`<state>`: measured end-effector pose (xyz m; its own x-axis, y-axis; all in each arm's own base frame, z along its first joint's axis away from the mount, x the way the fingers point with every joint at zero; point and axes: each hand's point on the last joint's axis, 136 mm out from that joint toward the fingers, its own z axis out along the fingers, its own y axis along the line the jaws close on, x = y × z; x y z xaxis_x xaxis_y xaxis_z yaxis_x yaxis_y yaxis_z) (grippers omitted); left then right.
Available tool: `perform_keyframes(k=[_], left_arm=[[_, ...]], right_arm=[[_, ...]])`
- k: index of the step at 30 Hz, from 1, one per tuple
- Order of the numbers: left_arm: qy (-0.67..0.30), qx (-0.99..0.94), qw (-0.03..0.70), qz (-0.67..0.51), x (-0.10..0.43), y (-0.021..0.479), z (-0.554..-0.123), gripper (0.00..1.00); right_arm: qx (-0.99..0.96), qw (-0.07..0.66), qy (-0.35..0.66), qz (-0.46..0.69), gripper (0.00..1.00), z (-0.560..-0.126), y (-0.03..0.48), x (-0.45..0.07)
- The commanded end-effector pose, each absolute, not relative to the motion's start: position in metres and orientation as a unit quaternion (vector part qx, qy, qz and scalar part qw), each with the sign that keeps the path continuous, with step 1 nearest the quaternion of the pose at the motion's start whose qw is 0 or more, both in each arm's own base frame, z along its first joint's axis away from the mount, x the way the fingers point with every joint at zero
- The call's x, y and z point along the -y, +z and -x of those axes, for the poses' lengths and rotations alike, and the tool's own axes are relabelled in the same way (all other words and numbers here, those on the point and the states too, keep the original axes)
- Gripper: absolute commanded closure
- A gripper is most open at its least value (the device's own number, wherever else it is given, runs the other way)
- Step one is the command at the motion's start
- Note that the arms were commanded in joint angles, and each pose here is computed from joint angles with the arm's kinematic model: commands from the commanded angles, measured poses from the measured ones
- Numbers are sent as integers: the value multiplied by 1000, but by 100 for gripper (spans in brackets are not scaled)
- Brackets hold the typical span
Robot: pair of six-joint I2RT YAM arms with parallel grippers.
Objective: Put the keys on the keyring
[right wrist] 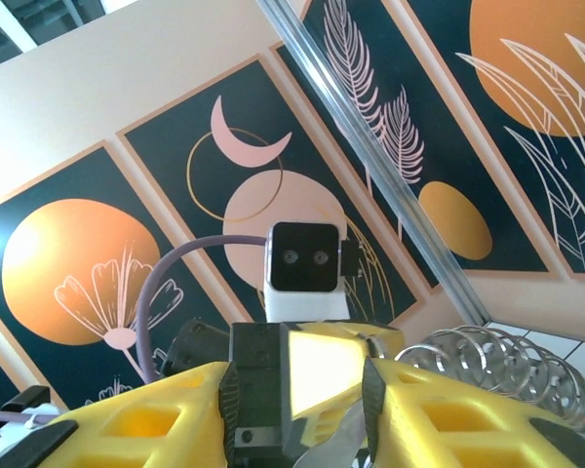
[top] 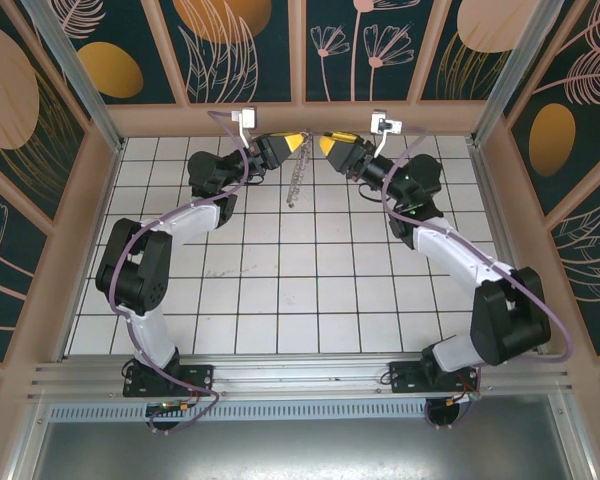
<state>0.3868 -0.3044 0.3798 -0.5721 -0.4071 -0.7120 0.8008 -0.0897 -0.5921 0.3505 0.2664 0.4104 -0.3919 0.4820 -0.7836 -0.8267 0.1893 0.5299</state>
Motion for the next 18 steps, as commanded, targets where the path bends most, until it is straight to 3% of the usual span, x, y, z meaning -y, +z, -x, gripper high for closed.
perform_keyframes(k=[1,18], left_arm=[[-719,-492,446,-207,303,402,-379,100],[-719,-493,445,-207,303,402,-379,100]], right_arm=[[-523,536,644,155,59,-353,431,-267],[-509,507,680,147,65,-362,425,-278]])
